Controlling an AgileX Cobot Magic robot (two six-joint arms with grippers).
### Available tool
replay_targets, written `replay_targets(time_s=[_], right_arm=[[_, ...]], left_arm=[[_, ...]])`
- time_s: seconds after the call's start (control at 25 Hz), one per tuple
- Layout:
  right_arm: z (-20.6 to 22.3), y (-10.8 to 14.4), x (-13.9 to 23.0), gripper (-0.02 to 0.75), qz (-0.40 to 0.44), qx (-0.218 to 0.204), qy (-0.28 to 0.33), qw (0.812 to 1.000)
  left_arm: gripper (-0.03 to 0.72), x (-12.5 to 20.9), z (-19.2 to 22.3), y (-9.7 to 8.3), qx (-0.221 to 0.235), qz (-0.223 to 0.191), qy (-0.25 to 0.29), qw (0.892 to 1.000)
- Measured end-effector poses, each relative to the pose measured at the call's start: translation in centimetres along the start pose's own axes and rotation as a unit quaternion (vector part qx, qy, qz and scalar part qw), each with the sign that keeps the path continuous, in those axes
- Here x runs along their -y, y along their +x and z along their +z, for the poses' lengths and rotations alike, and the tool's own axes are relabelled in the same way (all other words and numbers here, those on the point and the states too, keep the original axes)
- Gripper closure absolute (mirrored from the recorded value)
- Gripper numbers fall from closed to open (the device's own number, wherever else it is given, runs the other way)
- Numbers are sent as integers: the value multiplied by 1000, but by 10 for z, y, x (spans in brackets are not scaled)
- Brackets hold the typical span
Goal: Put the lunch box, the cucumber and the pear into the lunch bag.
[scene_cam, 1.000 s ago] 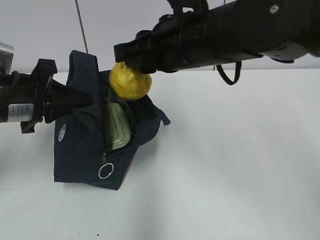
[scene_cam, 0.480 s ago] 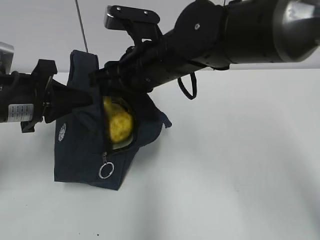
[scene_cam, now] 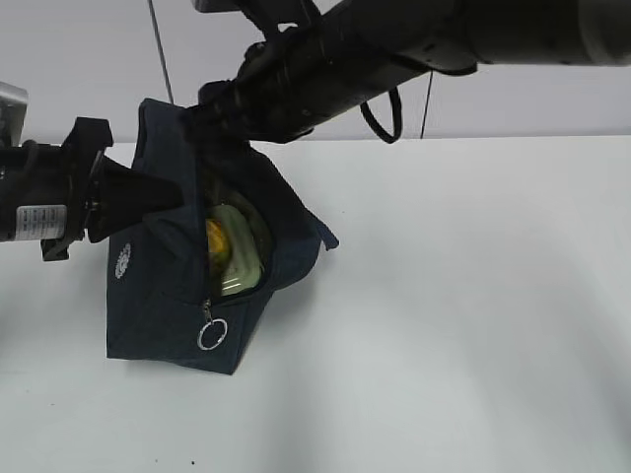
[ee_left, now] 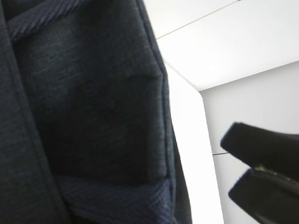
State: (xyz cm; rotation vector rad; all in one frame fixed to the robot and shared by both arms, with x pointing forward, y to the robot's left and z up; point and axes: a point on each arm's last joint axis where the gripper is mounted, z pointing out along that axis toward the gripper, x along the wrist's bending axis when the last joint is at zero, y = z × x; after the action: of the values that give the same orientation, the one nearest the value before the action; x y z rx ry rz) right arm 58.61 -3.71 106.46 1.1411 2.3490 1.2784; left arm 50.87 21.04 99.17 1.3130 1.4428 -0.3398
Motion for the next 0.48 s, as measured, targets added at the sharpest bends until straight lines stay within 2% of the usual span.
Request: replay_targets(time_s=[0.48], right_arm=[[-31, -67, 18, 303, 101, 17, 118, 988]], left_arm=[[707, 0, 0, 0, 0, 1, 0, 1000]])
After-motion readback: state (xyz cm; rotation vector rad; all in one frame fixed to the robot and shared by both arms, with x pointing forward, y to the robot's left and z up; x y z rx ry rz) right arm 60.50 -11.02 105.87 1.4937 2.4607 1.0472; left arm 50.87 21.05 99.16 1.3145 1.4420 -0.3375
